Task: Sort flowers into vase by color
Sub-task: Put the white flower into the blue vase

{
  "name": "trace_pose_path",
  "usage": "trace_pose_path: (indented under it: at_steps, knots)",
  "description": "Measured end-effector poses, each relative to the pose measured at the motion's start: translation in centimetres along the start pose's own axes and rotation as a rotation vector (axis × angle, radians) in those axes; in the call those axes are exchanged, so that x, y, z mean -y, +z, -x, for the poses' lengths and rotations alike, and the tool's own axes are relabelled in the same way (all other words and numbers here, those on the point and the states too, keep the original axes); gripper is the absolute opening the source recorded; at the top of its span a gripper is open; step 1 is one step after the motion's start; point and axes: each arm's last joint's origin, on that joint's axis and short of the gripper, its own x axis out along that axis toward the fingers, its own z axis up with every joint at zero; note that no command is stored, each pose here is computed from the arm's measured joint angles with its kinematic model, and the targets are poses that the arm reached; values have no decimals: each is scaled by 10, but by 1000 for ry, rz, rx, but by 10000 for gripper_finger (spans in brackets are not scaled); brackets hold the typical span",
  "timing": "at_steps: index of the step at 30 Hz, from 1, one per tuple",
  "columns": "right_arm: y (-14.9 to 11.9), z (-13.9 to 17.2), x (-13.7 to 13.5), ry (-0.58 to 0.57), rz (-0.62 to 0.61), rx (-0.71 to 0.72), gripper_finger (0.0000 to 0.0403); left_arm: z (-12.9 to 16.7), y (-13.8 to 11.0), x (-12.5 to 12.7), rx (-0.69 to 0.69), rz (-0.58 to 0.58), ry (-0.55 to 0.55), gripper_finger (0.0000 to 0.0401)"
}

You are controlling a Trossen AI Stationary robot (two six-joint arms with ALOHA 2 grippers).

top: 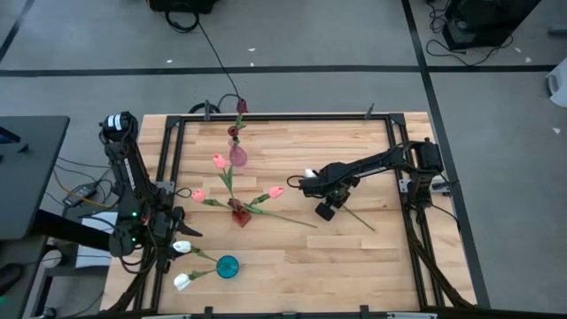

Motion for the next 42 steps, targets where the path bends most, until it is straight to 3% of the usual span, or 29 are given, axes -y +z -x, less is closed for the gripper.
trace_pose_path:
  at_steps: [8, 18, 27, 29, 35, 42]
  knots:
    - [-8, 10, -2, 81, 40, -22, 5, 0, 0, 0, 0, -43, 0, 214]
    - [-29, 64, -22, 348, 142, 303, 2, 0, 0, 0, 7, -48, 11, 214]
    - [-51, 81, -76, 788, 446, 643, 1, 0, 1, -1, 14, -37, 21, 214]
    - [-57, 81, -82, 827, 487, 634, 1, 0, 1, 0, 14, -34, 20, 214]
    - [-70, 75, -85, 888, 355, 422, 0, 0, 0, 0, -1, -12, -1, 214]
    - [-82, 84, -103, 1050, 386, 420, 0, 0, 0, 0, 0, -14, -1, 214]
